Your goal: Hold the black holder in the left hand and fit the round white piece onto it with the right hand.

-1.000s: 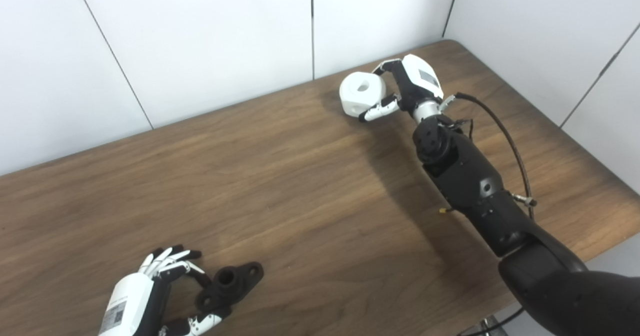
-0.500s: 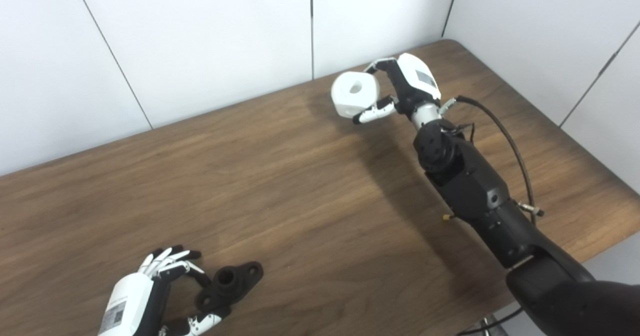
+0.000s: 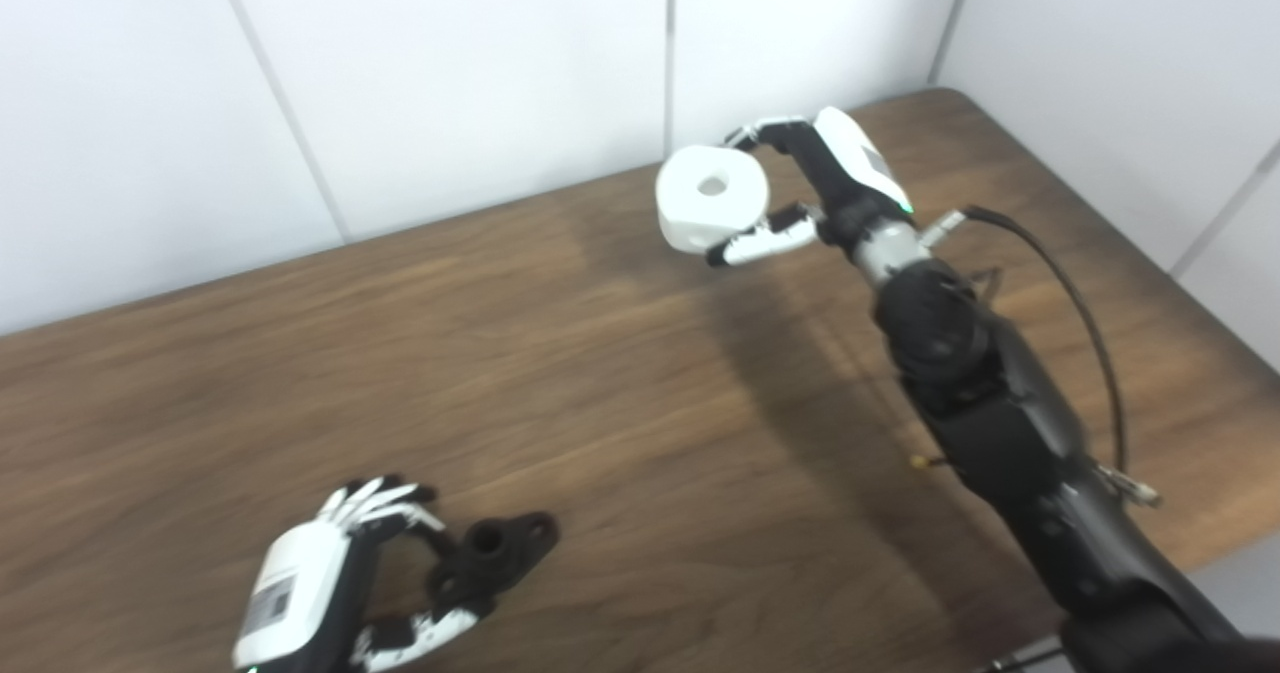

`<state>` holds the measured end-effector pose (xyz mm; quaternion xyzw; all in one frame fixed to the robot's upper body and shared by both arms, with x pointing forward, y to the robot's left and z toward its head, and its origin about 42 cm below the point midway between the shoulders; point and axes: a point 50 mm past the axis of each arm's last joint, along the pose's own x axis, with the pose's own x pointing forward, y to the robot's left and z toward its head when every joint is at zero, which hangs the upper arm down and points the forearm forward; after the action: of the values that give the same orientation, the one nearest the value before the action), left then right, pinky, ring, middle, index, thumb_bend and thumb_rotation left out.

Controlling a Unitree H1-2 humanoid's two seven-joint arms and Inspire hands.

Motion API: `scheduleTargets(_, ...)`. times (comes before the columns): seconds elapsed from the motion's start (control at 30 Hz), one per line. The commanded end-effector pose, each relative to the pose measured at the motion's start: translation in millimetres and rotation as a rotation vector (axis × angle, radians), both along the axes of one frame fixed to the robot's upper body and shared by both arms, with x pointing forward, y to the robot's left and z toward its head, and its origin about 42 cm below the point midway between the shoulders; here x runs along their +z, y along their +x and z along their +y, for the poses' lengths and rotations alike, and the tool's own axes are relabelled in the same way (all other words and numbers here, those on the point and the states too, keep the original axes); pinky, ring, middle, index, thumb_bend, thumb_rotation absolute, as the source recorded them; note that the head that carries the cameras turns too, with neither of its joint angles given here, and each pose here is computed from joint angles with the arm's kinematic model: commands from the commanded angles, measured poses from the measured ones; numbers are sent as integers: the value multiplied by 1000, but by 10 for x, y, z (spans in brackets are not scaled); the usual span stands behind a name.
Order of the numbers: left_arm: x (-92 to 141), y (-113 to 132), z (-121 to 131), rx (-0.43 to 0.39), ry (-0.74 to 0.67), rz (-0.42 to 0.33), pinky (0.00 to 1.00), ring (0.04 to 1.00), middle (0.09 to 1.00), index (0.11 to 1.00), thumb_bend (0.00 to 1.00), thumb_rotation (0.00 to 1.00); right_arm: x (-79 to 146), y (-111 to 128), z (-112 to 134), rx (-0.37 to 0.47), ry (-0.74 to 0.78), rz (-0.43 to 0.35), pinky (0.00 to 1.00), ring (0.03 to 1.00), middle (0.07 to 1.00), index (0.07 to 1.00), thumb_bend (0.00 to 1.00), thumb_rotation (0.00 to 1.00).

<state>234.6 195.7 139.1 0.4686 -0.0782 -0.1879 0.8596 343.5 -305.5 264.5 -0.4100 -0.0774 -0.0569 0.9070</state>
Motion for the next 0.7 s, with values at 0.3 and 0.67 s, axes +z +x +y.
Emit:
scheduleTargets(0.3, -116, -96, -274, -12, 70, 124, 930, 885, 788, 488, 516, 57, 412, -454, 206, 188, -67, 5, 905, 861, 779, 482, 524, 142)
scheduleTargets(0.67, -65, -60, -376, -10, 78, 123, 935, 881, 793, 488, 516, 56, 480, -748, 369, 331, -175, 102, 868, 867, 790, 482, 523, 143)
